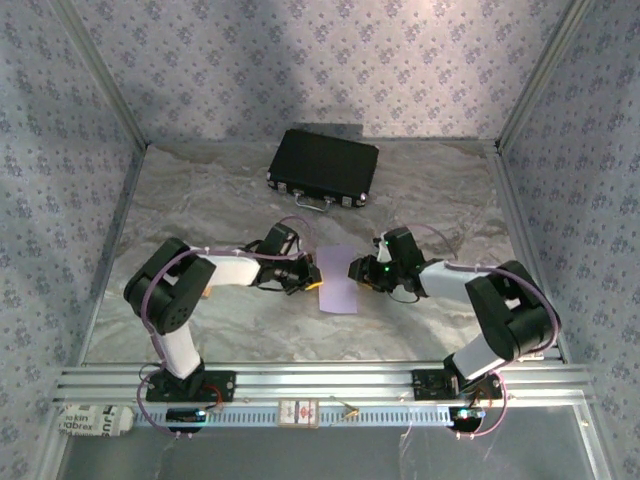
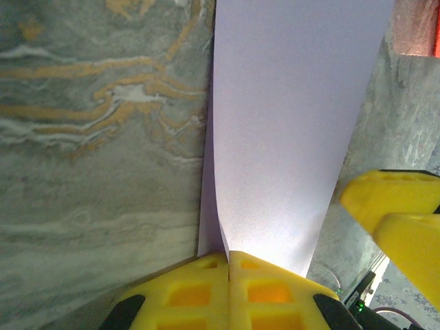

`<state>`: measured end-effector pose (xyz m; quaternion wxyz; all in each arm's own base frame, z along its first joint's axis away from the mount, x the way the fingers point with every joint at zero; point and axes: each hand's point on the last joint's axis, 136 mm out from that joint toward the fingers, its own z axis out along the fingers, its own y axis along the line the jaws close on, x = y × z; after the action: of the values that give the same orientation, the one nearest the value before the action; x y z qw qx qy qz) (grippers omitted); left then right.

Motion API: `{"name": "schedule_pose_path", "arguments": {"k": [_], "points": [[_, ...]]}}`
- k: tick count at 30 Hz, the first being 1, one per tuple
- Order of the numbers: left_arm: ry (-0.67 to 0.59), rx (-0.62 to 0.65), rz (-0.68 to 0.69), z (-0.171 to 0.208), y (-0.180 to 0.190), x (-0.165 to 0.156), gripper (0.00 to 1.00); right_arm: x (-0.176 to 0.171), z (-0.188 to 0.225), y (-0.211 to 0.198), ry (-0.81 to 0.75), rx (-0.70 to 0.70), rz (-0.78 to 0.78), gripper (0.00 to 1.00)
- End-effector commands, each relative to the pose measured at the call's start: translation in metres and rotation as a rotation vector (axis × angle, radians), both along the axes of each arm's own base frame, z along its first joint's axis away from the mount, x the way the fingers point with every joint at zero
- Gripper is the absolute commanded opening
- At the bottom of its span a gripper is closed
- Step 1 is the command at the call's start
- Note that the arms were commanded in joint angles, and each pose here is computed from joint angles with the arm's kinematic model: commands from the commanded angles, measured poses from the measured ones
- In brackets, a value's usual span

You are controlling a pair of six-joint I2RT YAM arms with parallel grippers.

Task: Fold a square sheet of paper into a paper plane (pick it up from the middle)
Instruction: Third fold the triangle at the center of the table.

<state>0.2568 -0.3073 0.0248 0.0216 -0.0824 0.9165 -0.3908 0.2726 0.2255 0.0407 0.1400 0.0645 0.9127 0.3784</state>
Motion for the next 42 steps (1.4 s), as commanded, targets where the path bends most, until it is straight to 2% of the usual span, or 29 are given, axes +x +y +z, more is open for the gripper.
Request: {"name": "schedule_pose_path", "arguments": {"k": [1,3,6,13,23,28,33,42], "points": [[-0.015,-0.001,0.030,0.007,0.007,0.003,0.04,-0.002,0.002,-0.010,-0.024,-0.060,-0.010,0.52],[-0.021,-0.003,0.036,0.009,0.009,0.003,0.04,-0.002,0.007,-0.013,-0.050,-0.082,-0.015,0.58],[-0.024,-0.005,0.045,0.010,0.013,0.004,0.04,-0.001,0.015,-0.017,-0.096,-0.139,-0.013,0.62],[-0.034,-0.011,0.050,0.013,0.016,0.005,0.04,-0.004,0.044,-0.015,-0.313,-0.343,0.071,0.63],[-0.039,-0.011,0.058,0.014,0.018,0.006,0.04,-0.013,0.071,0.010,-0.619,-0.490,0.206,0.65],[-0.035,-0.010,0.061,0.013,0.019,0.006,0.04,-0.028,0.069,0.027,-0.748,-0.563,0.351,0.64],[-0.029,-0.013,0.060,0.013,0.018,0.006,0.04,-0.051,0.066,0.049,-0.910,-0.564,0.515,0.62],[-0.023,-0.014,0.062,0.014,0.018,0.004,0.04,-0.079,0.046,0.074,-1.011,-0.613,0.694,0.61]]}}
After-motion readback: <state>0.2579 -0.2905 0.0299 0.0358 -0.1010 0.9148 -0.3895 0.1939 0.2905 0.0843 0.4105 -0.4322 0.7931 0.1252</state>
